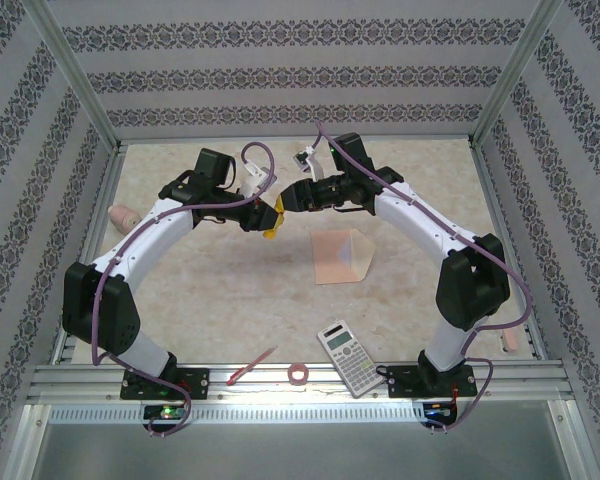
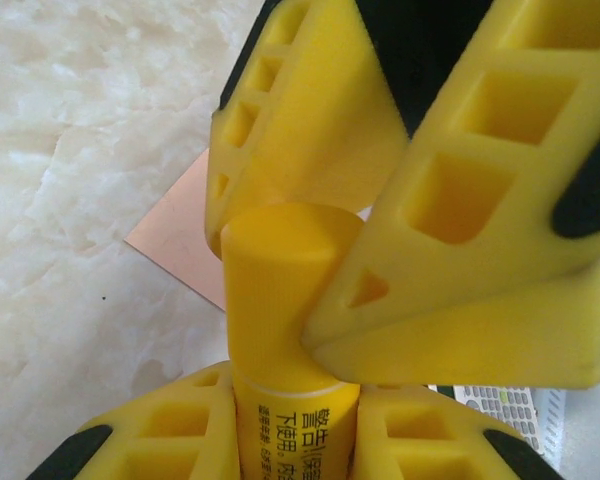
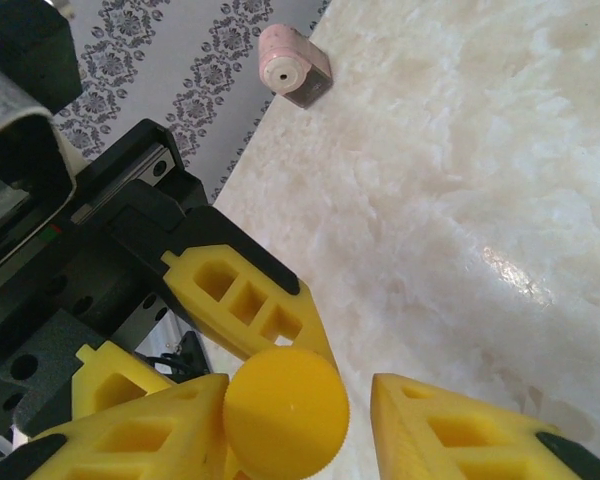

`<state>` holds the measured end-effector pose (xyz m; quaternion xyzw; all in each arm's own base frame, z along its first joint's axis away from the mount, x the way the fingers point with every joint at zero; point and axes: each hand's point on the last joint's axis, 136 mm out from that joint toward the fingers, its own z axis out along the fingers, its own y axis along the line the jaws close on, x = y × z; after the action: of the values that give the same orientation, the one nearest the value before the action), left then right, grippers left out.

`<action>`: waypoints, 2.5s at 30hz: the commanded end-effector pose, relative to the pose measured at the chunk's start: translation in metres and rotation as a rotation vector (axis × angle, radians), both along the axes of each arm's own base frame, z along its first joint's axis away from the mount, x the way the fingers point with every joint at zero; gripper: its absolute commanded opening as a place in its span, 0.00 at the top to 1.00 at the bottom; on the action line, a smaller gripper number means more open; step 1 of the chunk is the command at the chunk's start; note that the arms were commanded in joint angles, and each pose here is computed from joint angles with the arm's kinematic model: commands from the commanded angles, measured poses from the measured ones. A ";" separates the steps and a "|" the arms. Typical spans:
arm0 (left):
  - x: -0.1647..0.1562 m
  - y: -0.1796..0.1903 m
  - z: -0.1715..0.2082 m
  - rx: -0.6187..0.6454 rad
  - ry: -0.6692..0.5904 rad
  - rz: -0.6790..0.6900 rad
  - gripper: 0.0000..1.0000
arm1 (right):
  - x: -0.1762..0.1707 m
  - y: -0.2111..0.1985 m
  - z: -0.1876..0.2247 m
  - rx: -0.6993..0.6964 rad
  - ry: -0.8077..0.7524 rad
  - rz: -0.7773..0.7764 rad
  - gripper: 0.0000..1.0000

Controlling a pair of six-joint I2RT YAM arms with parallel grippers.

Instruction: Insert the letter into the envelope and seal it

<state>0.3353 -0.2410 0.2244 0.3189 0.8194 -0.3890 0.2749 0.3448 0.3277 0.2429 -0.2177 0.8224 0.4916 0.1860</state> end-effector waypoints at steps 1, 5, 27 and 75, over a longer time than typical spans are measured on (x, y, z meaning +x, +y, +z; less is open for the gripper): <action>0.003 0.000 0.005 -0.016 0.012 0.001 1.00 | 0.004 -0.004 0.012 0.004 -0.057 -0.026 0.60; 0.002 0.000 0.005 -0.018 0.015 0.001 1.00 | 0.005 -0.004 0.012 0.004 -0.061 -0.032 0.63; 0.004 0.000 0.006 -0.018 0.018 0.007 1.00 | 0.004 -0.004 0.010 0.009 -0.050 -0.029 0.73; 0.005 0.014 -0.030 0.065 0.011 0.082 1.00 | 0.001 -0.252 -0.101 -0.512 0.051 -1.003 1.00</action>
<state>0.3306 -0.2226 0.1756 0.2847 0.8611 -0.3392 0.2500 0.3597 0.1184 0.1625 0.1009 0.9204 0.2195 0.3074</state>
